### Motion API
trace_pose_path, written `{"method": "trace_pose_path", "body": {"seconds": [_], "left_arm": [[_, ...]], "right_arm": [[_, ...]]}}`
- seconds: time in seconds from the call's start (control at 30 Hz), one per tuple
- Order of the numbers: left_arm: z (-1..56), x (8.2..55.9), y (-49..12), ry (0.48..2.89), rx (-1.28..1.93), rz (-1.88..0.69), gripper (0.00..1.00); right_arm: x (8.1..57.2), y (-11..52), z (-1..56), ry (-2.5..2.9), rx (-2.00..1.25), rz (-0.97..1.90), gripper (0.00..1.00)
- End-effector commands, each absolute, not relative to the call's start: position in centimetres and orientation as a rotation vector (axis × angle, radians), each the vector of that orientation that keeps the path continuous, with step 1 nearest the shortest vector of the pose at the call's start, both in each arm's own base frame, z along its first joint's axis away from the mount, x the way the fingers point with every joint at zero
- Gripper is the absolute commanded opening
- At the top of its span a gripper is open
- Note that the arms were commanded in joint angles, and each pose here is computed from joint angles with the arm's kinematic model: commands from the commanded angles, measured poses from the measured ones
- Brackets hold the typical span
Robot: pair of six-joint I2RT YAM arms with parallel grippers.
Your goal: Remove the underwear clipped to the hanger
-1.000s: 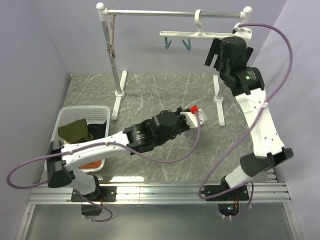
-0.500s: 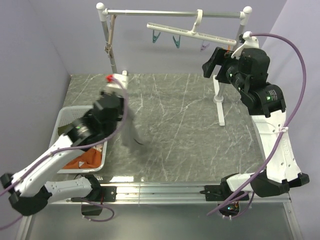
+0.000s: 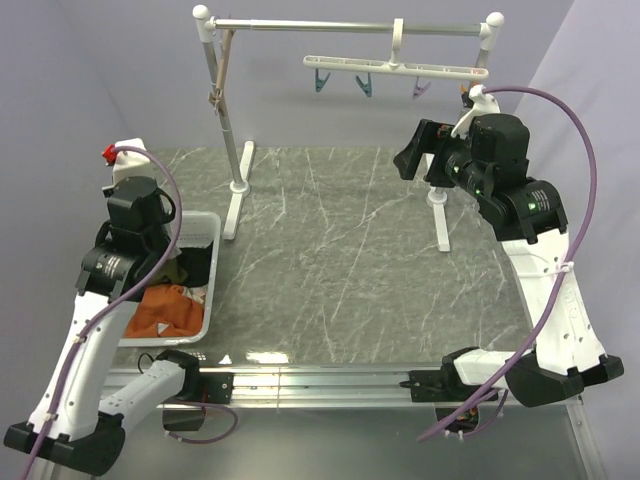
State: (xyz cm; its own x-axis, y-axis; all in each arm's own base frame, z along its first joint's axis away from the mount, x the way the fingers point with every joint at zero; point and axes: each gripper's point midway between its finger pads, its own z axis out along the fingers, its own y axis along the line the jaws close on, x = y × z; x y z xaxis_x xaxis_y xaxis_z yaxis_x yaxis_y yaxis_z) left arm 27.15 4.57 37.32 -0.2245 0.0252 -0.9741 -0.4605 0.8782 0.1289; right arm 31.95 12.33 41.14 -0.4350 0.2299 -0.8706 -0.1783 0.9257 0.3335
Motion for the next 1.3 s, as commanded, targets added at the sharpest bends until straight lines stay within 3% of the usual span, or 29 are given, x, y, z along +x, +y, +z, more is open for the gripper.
{"method": "trace_pose_path", "body": {"seconds": [0.0,0.23,0.37,0.43,0.47,0.57,0.6,0.9,1.27], "left_arm": [[35.9,28.6,4.0,1.773,-0.316,0.373,0.01],[23.1,30.9,1.9,2.019,-0.353,0.147,0.01],[19.6,31.6,0.4,2.073,-0.388,0.008,0.01],[16.5,31.6,0.0,2.143,-0.424,-0.02,0.25],[15.6,31.7,-0.3,2.172,-0.433,-0.052,0.46],[13.2,31.7,-0.9,2.258,-0.498,-0.102,0.81],[13.3,32.0,-1.0,2.261,-0.512,-0.113,0.99],[21.0,33.5,-0.6,2.084,-0.46,-0.117,1.0],[30.8,31.7,-5.5,1.916,-0.304,-0.466,0.99]], "right_arm": [[30.9,12.0,42.3,1.936,0.016,0.467,1.0],[30.3,12.1,40.5,1.989,0.015,0.473,1.0],[29.4,11.8,39.4,2.001,0.019,0.475,1.0],[29.1,11.9,38.5,2.012,0.02,0.48,1.0],[28.9,11.9,38.5,2.012,0.025,0.486,1.0],[28.4,11.9,38.2,2.004,0.018,0.502,1.0],[28.3,11.9,38.3,1.995,0.017,0.504,1.0],[28.3,12.8,38.2,1.972,0.001,0.562,1.0],[28.0,13.3,40.1,1.849,0.023,0.651,1.0]]}}
